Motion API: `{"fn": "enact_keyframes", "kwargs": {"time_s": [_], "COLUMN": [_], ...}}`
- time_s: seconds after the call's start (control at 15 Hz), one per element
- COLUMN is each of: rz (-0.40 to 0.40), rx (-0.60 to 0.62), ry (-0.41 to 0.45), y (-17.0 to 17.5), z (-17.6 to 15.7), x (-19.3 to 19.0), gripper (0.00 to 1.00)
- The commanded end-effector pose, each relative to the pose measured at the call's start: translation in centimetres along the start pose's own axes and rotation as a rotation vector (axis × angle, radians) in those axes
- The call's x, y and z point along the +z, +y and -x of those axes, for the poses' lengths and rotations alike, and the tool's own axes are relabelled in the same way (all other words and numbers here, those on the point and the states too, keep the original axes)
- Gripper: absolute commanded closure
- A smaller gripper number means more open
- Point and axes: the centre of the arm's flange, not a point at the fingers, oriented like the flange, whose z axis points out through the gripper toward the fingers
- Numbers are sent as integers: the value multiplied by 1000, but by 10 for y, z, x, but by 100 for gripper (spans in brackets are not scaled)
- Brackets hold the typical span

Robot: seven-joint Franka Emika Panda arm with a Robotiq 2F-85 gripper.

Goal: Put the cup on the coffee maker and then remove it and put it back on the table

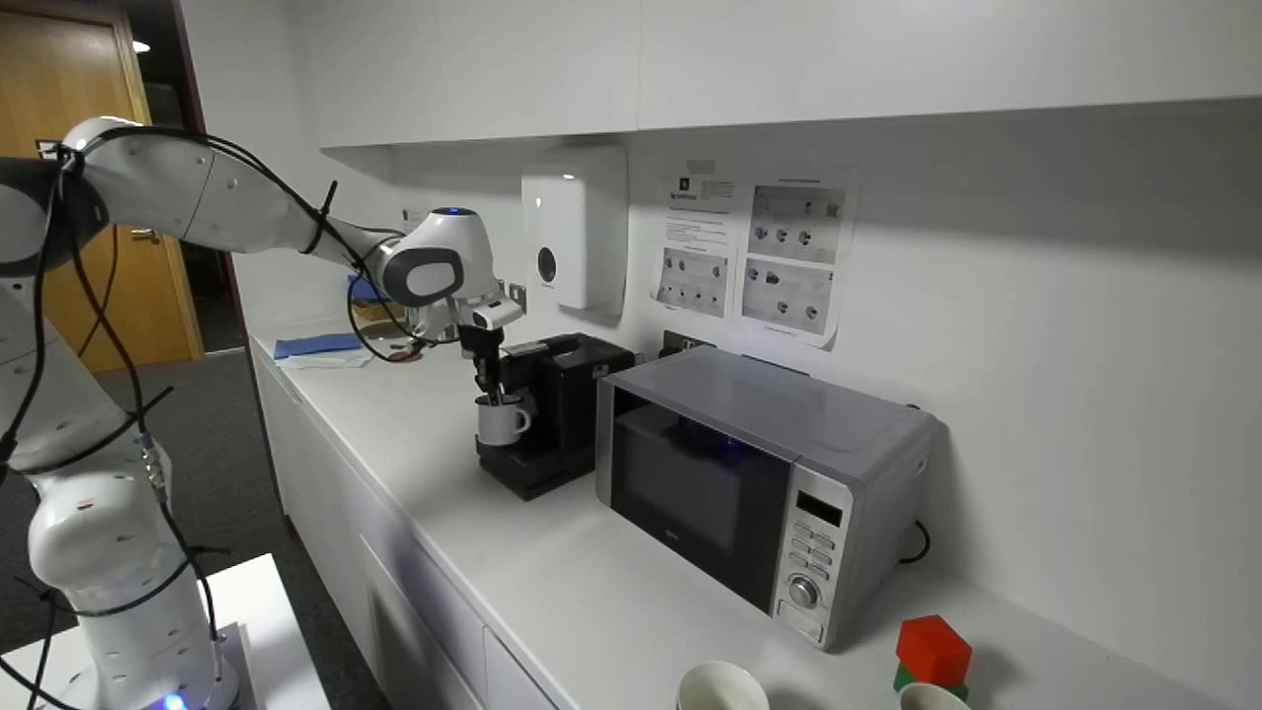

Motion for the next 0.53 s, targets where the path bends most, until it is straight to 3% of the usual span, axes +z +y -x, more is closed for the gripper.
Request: {"fn": "enact_keyframes", "kwargs": {"time_s": [0.0,0.47], "rz": [-27,-30], "rx": [-14,-10], "ry": [23,23], "y": [10,9], "z": [8,8], "x": [-9,-7], "gripper": [98,98]}}
